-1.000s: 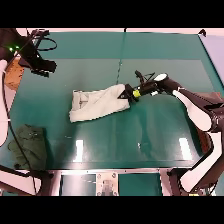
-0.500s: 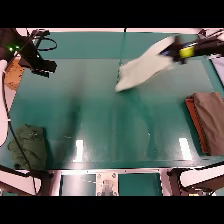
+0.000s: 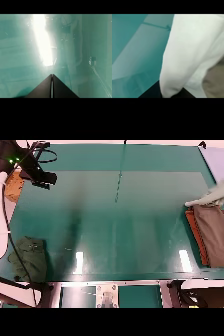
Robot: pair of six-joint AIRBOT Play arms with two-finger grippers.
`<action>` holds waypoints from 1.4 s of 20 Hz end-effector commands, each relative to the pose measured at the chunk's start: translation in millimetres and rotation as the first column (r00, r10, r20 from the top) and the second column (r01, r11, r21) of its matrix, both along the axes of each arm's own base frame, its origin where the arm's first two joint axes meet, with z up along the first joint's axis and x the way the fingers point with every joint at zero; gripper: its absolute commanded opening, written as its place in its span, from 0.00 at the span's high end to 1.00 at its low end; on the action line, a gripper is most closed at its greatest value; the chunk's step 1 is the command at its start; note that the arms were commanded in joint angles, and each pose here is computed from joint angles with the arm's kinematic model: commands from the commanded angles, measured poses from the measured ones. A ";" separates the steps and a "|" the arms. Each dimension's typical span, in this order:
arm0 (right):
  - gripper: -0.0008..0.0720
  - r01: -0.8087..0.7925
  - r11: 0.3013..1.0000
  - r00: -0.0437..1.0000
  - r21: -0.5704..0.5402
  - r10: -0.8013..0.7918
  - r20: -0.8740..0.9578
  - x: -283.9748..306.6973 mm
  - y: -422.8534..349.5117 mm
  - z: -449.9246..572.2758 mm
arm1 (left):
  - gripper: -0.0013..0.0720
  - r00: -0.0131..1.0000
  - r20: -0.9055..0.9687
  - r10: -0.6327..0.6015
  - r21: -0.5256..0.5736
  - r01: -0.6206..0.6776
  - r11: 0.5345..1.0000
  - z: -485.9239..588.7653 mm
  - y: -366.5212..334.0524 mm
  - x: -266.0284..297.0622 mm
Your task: Fold the shirts.
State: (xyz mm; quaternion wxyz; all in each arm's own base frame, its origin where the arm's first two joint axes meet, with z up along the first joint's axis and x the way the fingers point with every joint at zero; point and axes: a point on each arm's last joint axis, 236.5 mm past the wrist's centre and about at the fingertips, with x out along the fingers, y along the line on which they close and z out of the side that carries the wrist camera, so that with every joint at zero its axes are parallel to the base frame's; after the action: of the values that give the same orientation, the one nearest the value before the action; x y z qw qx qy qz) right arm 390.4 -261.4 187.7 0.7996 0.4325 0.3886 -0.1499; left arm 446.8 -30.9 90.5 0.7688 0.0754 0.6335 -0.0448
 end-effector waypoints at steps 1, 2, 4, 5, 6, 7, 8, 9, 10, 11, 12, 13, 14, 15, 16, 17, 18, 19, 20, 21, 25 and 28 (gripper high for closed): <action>0.97 0.178 0.981 0.968 -0.077 -0.189 -0.167 -74.2 -45.0 -5.8 | 0.96 1.000 -0.001 -0.001 -0.004 0.001 1.000 0.0 -0.5 -0.2; 0.97 0.200 0.976 0.952 -0.091 -0.215 -0.216 -88.0 -45.3 -8.3 | 0.96 1.000 -0.002 -0.001 -0.004 0.001 1.000 0.0 -0.6 -0.4; 0.97 0.220 0.972 0.913 -0.082 -0.235 -0.334 -114.2 -37.7 -20.0 | 0.96 1.000 -0.005 -0.004 -0.015 0.004 1.000 -0.3 -3.2 -1.2; 0.97 0.229 0.971 0.885 -0.068 -0.236 -0.402 -128.3 -31.3 -27.8 | 0.96 1.000 -0.018 -0.006 -0.021 0.006 1.000 -0.8 -4.9 -4.2; 0.97 0.241 0.967 0.857 -0.076 -0.249 -0.450 -140.0 -30.1 -34.2 | 0.96 1.000 -0.030 -0.007 -0.023 0.006 1.000 -1.3 -5.2 -7.0; 0.97 0.263 0.961 0.832 -0.089 -0.272 -0.483 -151.6 -28.6 -39.1 | 0.96 0.999 -0.038 -0.008 -0.024 0.007 1.000 -1.6 -5.6 -8.9; 0.97 0.282 0.954 0.800 -0.104 -0.294 -0.523 -165.4 -27.3 -46.2 | 0.96 0.999 -0.040 -0.008 -0.024 0.007 1.000 -1.7 -5.6 -9.3; 0.97 0.294 0.949 0.760 -0.115 -0.305 -0.573 -181.4 -24.6 -57.5 | 0.96 0.999 -0.040 -0.008 -0.024 0.007 1.000 -1.7 -5.6 -9.3; 0.97 0.302 0.945 0.715 -0.124 -0.311 -0.626 -197.3 -22.0 -70.5 | 0.96 0.999 -0.039 -0.008 -0.025 0.007 1.000 -1.6 -5.7 -9.1; 0.97 0.309 0.942 0.654 -0.135 -0.313 -0.689 -216.4 -20.2 -86.6 | 0.96 0.999 -0.038 -0.008 -0.026 0.007 1.000 -1.6 -6.1 -8.9; 0.97 0.311 0.940 0.593 -0.143 -0.310 -0.743 -233.7 -18.8 -101.1 | 0.96 0.999 -0.036 -0.008 -0.026 0.007 1.000 -1.5 -6.0 -8.5; 0.97 0.308 0.940 0.536 -0.144 -0.296 -0.790 -248.8 -15.9 -116.8 | 0.96 0.999 -0.036 -0.008 -0.026 0.007 1.000 -1.5 -6.0 -8.5; 0.96 0.302 0.944 0.502 -0.133 -0.276 -0.820 -257.7 -11.5 -131.6 | 0.96 0.999 -0.036 -0.007 -0.026 0.007 1.000 -1.5 -6.1 -8.5; 0.96 0.294 0.949 0.482 -0.116 -0.252 -0.839 -263.2 -6.5 -147.7 | 0.96 0.999 -0.036 -0.008 -0.026 0.007 1.000 -1.5 -6.0 -8.4; 0.94 0.288 0.952 0.471 -0.099 -0.231 -0.852 -266.7 -1.5 -161.5 | 0.96 0.999 -0.036 -0.007 -0.026 0.006 1.000 -1.5 -6.0 -8.4; 0.64 0.290 0.954 0.454 -0.080 -0.211 -0.866 -271.3 5.2 -173.8 | 0.96 0.999 -0.033 -0.008 -0.026 0.007 1.000 -1.4 -6.1 -7.7; 0.16 0.288 0.956 0.438 -0.060 -0.187 -0.879 -275.5 11.6 -181.8 | 0.96 1.000 -0.025 -0.008 -0.027 0.007 1.000 -1.0 -6.2 -5.8; 0.12 0.289 0.956 0.421 -0.039 -0.164 -0.892 -279.7 18.0 -185.5 | 0.96 1.000 -0.017 -0.009 -0.028 0.008 1.000 -0.7 -6.5 -4.1; 0.12 0.294 0.955 0.407 -0.024 -0.148 -0.901 -282.6 22.7 -183.1 | 0.96 1.000 -0.014 -0.012 -0.029 0.012 1.000 -0.6 -6.9 -3.4; 0.12 0.309 0.951 0.391 -0.014 -0.141 -0.910 -284.7 26.9 -176.1 | 0.96 0.999 -0.015 -0.029 -0.032 0.029 0.999 -0.6 -8.3 -3.6; 0.81 0.253 0.964 0.669 0.083 -0.112 -0.735 -192.7 38.8 -136.9 | 0.96 0.999 0.001 -0.040 -0.086 0.040 0.995 10.0 -21.1 -8.2; 0.97 0.001 0.997 0.846 0.081 0.042 -0.532 -105.0 76.6 -105.5 | 0.96 0.998 0.055 -0.017 -0.169 0.026 0.985 28.6 -38.2 -17.2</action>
State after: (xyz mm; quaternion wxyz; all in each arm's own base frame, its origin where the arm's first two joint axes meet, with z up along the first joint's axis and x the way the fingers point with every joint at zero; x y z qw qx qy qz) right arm 213.6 -221.8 53.2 0.5492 0.4144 0.6389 -0.3442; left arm 435.5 -54.6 105.6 0.7753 0.0478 0.6235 -0.0888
